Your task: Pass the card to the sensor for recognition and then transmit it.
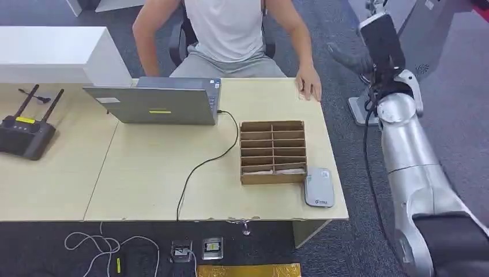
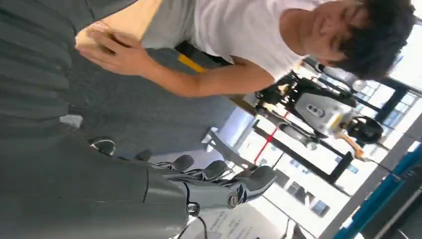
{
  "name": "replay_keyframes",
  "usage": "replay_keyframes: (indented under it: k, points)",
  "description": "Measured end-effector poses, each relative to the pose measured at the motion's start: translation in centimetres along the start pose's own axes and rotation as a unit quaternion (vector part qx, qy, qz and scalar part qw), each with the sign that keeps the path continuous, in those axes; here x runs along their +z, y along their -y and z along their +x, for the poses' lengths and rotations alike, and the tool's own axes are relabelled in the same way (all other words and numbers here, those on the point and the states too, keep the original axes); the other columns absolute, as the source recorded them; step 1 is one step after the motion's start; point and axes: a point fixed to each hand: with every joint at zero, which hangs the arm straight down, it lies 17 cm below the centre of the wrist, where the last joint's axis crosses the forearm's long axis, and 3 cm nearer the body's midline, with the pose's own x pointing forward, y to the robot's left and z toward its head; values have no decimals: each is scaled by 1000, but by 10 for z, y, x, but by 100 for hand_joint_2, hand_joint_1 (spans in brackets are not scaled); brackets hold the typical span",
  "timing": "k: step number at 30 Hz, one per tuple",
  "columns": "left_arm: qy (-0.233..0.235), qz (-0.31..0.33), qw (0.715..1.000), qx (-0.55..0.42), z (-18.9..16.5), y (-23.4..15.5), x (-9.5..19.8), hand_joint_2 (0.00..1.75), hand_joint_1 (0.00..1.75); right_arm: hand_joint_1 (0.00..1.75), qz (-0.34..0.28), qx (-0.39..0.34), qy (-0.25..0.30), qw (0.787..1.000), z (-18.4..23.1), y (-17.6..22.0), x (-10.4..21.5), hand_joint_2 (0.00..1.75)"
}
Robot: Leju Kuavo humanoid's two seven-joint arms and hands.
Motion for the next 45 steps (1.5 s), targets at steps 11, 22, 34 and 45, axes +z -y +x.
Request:
replay_keyframes:
  k: [11, 22, 34, 45]
  points:
    - [-5, 3, 1000, 9, -1, -1, 0, 0, 0, 0, 23, -77, 17, 997, 40, -29, 85, 175]
    - [-5, 1, 1000, 13, 1, 4, 1, 0, 0, 0, 37, -59, 24, 997, 53, -19, 126, 175]
    - [-9, -2, 1000, 20, 2, 9, 2, 0, 0, 0, 102, 7, -23, 995, 14, -48, 168, 175]
    - [-6, -9, 1000, 9, 4, 13, 3, 0, 0, 0, 182, 97, -73, 976, -22, -85, 215, 175]
